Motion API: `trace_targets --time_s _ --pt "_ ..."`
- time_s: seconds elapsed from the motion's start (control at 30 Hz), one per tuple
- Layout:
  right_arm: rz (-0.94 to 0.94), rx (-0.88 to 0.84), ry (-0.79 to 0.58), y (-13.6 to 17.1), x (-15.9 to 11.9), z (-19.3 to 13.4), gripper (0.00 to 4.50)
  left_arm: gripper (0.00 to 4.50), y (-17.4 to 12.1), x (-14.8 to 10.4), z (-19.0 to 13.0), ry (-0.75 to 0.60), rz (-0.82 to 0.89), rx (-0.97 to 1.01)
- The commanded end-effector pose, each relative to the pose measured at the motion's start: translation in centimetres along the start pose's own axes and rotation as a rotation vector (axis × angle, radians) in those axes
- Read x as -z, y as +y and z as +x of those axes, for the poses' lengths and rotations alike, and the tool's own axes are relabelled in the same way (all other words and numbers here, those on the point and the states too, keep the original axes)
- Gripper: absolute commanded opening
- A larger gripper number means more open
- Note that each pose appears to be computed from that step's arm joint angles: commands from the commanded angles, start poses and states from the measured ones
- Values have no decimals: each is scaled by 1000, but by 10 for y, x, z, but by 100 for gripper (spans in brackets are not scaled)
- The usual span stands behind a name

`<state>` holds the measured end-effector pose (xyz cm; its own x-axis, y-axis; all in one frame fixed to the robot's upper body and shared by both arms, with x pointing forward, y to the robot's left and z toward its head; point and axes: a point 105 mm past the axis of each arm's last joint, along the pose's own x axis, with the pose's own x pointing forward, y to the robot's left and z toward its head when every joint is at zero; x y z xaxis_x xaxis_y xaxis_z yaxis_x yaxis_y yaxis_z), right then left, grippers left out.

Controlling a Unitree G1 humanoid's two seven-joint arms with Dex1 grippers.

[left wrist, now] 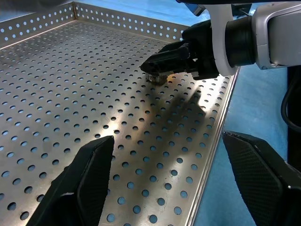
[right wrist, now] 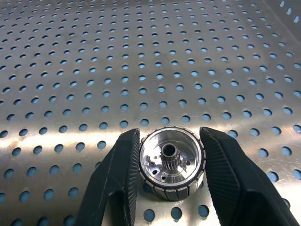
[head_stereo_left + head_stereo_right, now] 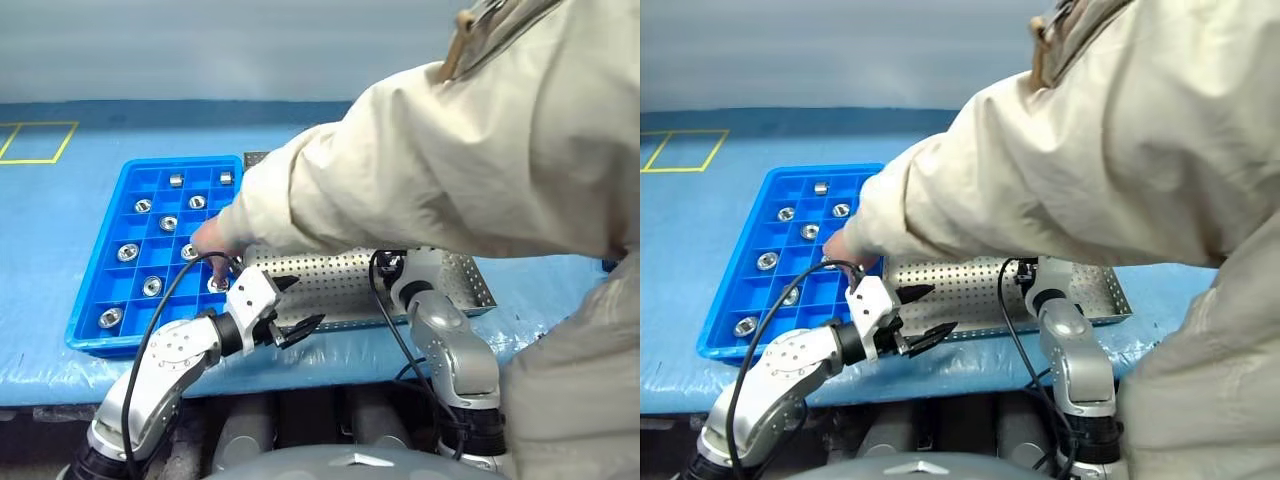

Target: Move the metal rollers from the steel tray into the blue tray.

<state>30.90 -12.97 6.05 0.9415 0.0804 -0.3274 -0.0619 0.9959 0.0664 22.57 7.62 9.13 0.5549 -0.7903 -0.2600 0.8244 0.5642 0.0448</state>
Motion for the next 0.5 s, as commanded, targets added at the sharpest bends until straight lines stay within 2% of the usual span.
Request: trace_targets --time_s 0.03,0.2,0.33,0.5 --pt "-13 -59 -49 10 -15 -3 163 402 -3 -9 -1 -34 20 -3" --pt "-58 -132 -55 20 -24 -6 163 402 5 -11 -7 -49 35 -96" --pt "-157 -356 -54 53 -33 -19 163 402 10 -16 -21 -106 59 -175" --pt "-228 -541 -50 82 -40 -29 163 402 6 -14 -43 -118 12 -207"
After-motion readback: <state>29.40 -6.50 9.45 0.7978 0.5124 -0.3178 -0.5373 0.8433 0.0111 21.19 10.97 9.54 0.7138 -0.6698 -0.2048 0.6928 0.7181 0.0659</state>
